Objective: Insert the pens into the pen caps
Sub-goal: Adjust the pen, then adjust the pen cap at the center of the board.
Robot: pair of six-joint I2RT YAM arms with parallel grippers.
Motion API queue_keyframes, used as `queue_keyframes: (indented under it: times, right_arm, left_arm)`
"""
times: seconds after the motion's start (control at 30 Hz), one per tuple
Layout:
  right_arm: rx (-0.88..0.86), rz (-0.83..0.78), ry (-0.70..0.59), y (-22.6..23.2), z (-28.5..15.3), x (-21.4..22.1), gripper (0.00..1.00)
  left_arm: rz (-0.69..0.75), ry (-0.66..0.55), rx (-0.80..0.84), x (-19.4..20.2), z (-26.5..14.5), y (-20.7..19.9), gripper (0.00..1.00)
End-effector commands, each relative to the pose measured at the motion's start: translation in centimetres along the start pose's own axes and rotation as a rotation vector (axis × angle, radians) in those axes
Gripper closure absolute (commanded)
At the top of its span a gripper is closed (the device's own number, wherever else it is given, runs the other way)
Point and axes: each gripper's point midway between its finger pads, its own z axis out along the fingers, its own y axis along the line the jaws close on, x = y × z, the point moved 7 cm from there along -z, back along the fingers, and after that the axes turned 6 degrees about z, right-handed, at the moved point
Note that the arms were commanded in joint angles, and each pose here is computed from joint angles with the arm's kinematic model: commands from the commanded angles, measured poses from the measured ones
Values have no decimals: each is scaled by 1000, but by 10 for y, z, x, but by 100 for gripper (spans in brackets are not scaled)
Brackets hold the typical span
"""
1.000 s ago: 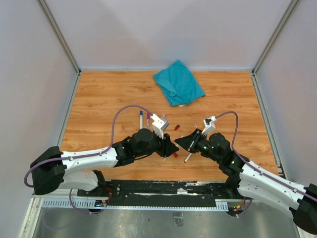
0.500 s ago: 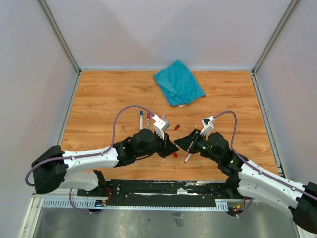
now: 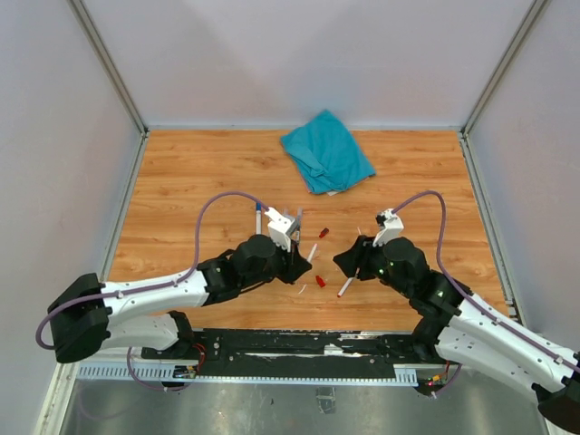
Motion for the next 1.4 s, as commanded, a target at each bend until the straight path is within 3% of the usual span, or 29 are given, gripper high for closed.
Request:
queue_keyframes:
  times: [0.0,0.33,0.73,1.37]
  right_arm:
    - [139,-126,60,-20,-9,7,53]
    - [179,-299,291,-20,11,20,56]
    - [173,-437,615,-5,66,55,53]
    - [338,-568,754,-20,92,82,63]
  left_arm:
    - [-28,-85,-113,-12,-20,23,100]
    - [-25,-222,-287,-38,-67,42,100]
    - [-76,-228,-353,-45,-83,66,99]
    - [8,-242,-395,-76,-117,61,100]
